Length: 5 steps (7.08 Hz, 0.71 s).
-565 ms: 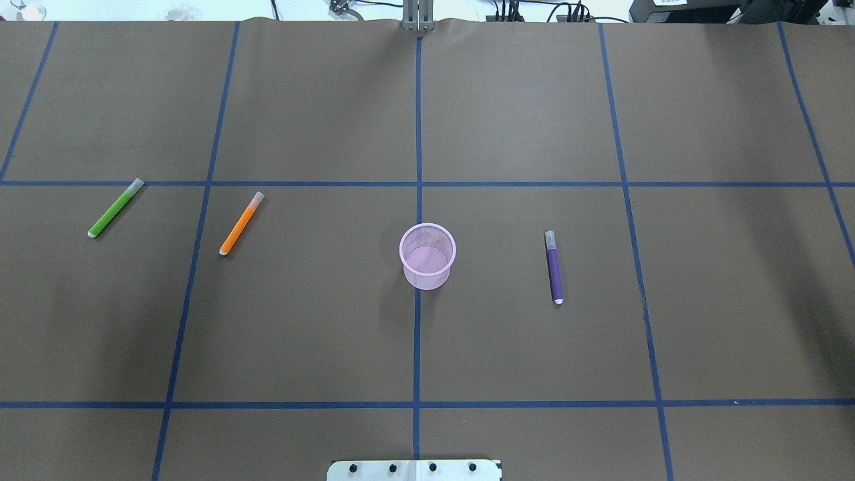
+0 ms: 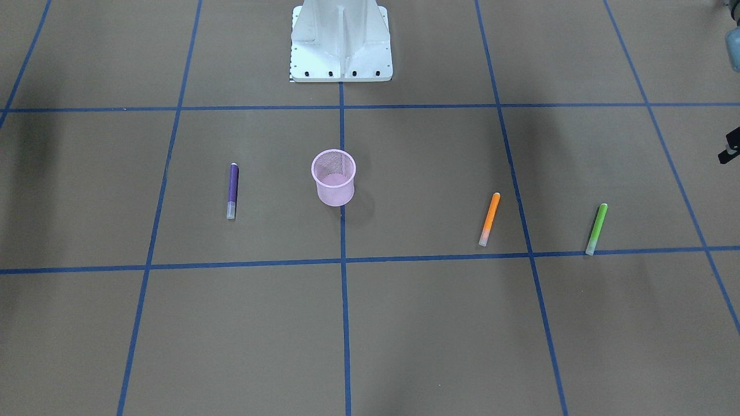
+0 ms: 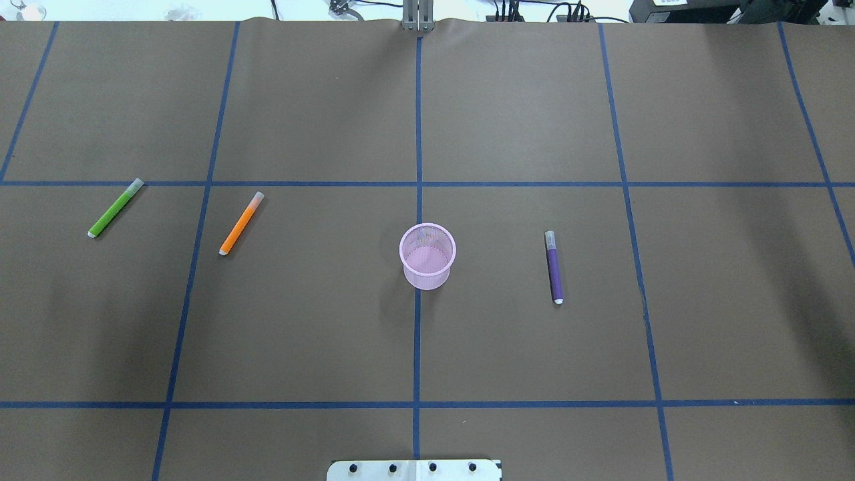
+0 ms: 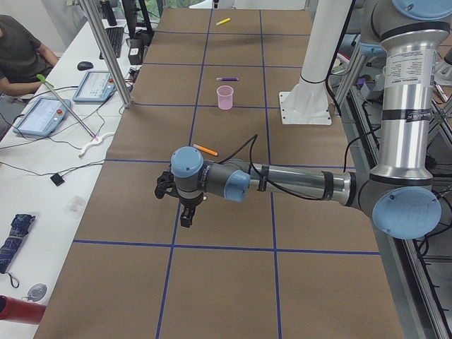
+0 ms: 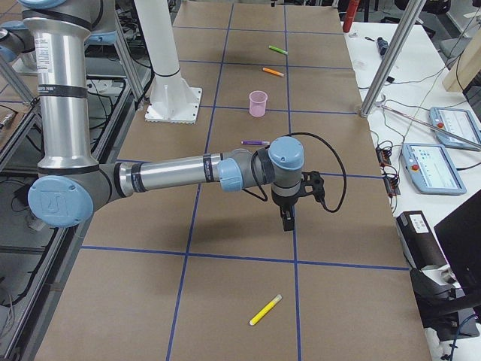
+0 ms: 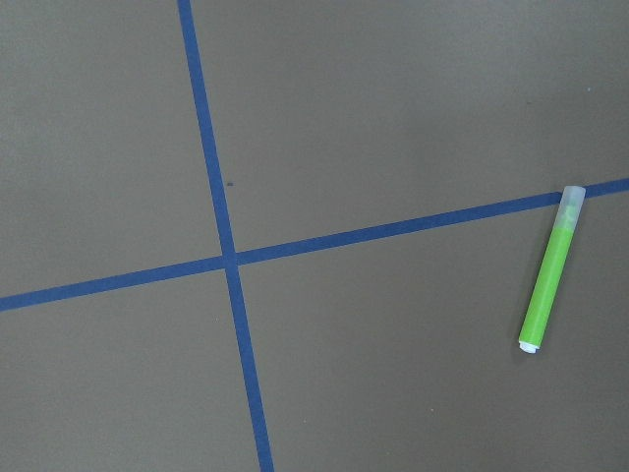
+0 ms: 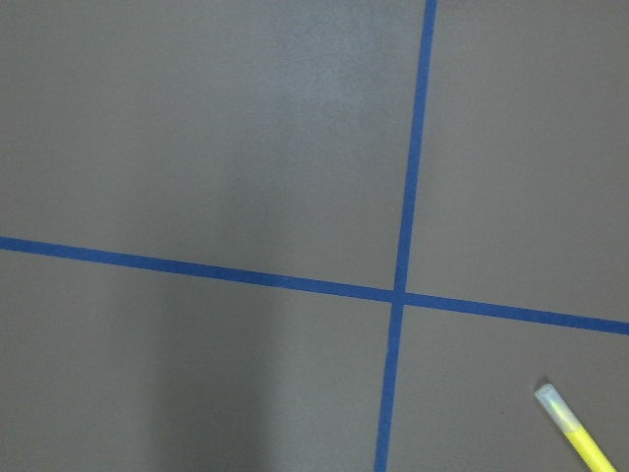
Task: Collect pens into pen holder
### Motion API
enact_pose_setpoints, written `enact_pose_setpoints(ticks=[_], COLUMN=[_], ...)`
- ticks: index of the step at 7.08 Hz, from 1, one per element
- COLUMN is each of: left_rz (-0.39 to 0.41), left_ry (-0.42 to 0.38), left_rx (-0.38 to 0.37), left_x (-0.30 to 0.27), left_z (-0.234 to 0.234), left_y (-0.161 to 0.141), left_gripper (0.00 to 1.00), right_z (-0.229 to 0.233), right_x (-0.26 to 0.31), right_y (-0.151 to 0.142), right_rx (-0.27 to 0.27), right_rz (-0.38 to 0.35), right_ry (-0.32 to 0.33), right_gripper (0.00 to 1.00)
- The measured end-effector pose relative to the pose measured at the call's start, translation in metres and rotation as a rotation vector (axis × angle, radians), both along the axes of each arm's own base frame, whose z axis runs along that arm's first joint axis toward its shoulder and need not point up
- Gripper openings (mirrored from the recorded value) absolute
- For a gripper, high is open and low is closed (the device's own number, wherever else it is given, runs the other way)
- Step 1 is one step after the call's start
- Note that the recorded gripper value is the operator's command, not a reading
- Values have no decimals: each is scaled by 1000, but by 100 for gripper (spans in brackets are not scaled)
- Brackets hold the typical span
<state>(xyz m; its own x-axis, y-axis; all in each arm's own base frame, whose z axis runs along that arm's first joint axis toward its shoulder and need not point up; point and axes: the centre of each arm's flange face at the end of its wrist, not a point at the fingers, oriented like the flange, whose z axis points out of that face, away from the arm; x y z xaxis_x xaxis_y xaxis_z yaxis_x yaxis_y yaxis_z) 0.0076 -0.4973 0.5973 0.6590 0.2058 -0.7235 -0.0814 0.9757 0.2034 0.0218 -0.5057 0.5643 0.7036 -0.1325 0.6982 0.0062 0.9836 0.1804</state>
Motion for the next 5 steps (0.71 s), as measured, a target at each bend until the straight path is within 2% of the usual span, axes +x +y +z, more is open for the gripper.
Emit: enact_pose_setpoints(ticks=[2,5], left_rz=[6,11], left_ry=[1,10], left_rx=[-15,1], left_x=[2,2], left_z=[8,16], left_y=[7,19], left_gripper=[100,100], right_z=[6,12], right_x=[-1,-5], right_y=[5,6], right_rx=[-12,-30], right_rz=[-3,-8], right_ry=[-6,-13], right_gripper=[100,100])
